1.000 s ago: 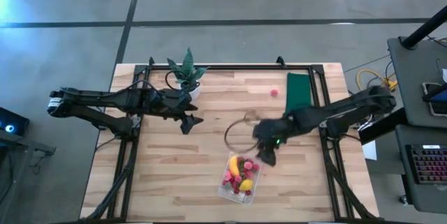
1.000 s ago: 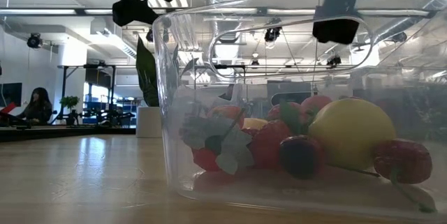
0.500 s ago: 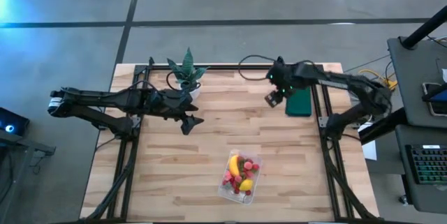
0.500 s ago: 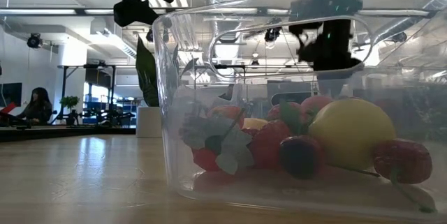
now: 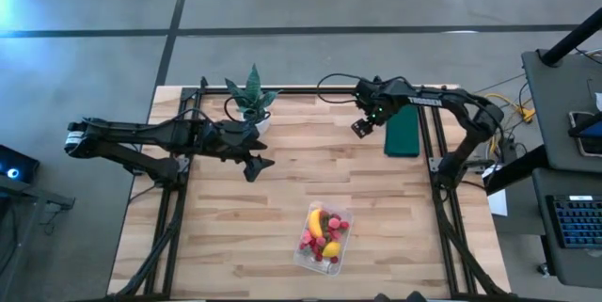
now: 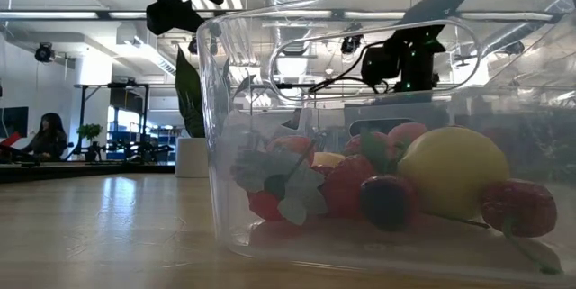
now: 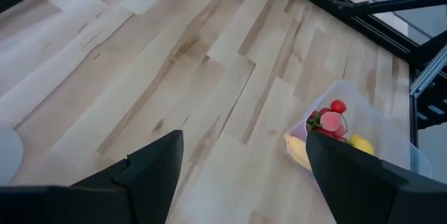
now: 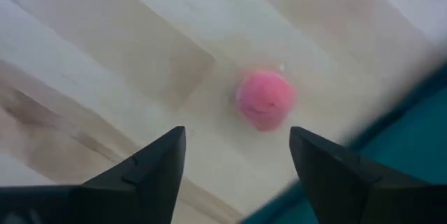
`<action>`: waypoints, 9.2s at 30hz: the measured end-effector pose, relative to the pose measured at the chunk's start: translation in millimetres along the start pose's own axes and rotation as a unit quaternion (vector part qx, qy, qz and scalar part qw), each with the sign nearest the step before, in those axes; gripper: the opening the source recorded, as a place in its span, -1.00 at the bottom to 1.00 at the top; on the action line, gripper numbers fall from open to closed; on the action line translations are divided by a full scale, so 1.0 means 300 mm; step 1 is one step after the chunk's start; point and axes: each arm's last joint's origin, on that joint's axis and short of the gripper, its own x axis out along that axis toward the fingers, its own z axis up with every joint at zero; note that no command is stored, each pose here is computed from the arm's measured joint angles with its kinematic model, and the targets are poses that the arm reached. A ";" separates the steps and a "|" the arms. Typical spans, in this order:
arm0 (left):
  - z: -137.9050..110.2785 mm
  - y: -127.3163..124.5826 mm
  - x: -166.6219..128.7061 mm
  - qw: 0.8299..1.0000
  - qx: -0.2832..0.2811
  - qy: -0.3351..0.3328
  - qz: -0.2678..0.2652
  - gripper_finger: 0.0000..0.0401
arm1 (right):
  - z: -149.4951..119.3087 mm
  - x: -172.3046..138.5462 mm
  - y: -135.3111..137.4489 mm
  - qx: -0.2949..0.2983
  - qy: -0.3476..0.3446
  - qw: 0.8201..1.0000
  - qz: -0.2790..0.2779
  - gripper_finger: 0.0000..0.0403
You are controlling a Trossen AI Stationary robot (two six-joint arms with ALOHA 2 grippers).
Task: Pick and placing Produce into tupperware
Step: Put the peach into the transparent bin, then return to Home Position
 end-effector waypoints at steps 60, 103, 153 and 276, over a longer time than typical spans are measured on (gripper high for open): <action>0.002 0.007 0.002 0.999 0.024 -0.015 0.035 0.44 | -0.532 -0.454 0.575 -0.274 -0.051 0.872 0.402 -0.40; -0.032 -0.014 -0.252 0.957 0.099 -0.230 -0.147 0.44 | -0.662 -0.957 0.139 -0.232 -0.356 0.820 0.383 0.14; -0.550 0.363 -0.061 0.940 -0.090 -0.326 0.046 0.44 | -0.765 -0.132 0.026 -0.042 -0.601 0.684 0.410 0.15; -0.571 0.363 0.001 0.960 -0.054 -0.256 0.096 0.44 | -0.763 -0.087 0.035 -0.064 -0.574 0.735 0.355 0.15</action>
